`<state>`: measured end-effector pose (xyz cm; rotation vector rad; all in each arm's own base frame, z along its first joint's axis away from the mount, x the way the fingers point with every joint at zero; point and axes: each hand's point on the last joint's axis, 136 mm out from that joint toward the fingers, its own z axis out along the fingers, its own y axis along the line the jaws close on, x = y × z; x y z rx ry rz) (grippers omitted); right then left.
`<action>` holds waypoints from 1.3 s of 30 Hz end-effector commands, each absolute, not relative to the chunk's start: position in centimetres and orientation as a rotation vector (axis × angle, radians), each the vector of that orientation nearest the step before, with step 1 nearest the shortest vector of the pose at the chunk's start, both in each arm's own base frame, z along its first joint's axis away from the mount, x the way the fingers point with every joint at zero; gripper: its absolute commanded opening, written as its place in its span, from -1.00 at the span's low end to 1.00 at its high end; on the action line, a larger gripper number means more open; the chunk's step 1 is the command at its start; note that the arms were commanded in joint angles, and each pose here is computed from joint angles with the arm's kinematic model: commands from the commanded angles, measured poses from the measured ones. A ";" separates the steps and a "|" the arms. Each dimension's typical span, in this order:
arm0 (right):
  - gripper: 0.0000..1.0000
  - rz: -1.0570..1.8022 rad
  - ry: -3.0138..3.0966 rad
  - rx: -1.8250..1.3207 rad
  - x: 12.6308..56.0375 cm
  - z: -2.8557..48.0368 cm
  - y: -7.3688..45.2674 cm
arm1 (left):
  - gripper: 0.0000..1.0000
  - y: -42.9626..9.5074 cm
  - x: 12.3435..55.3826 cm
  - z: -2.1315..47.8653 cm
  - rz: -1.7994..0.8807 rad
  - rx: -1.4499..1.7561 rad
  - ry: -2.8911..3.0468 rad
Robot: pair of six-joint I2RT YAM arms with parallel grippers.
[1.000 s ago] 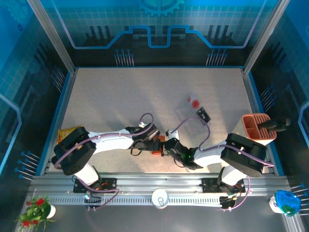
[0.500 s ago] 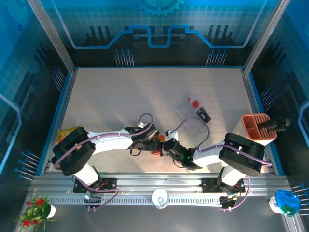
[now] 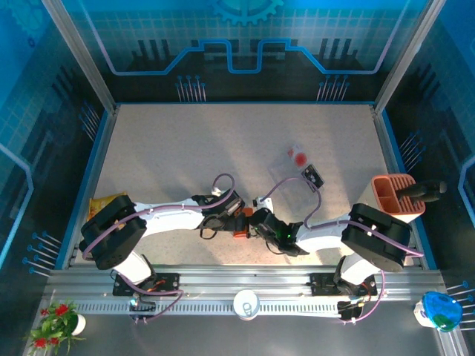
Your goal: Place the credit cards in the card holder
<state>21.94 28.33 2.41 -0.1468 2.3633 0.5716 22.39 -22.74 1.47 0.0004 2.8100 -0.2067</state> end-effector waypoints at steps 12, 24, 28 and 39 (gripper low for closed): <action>-0.12 0.810 2.627 -0.254 18.3 2.8 28.1 | 0.99 -19.6 21.0 -1.8 0.015 0.071 2.868; 0.22 0.723 2.488 -0.028 22.5 10.3 19.6 | 0.99 -20.4 25.5 3.5 -0.047 0.155 2.730; 0.33 0.668 2.520 0.043 22.7 9.8 17.1 | 0.99 -21.1 26.9 6.8 -0.131 0.158 2.668; 0.65 0.553 2.601 0.201 22.8 6.0 13.0 | 0.98 -21.8 27.1 12.3 -0.320 0.096 2.576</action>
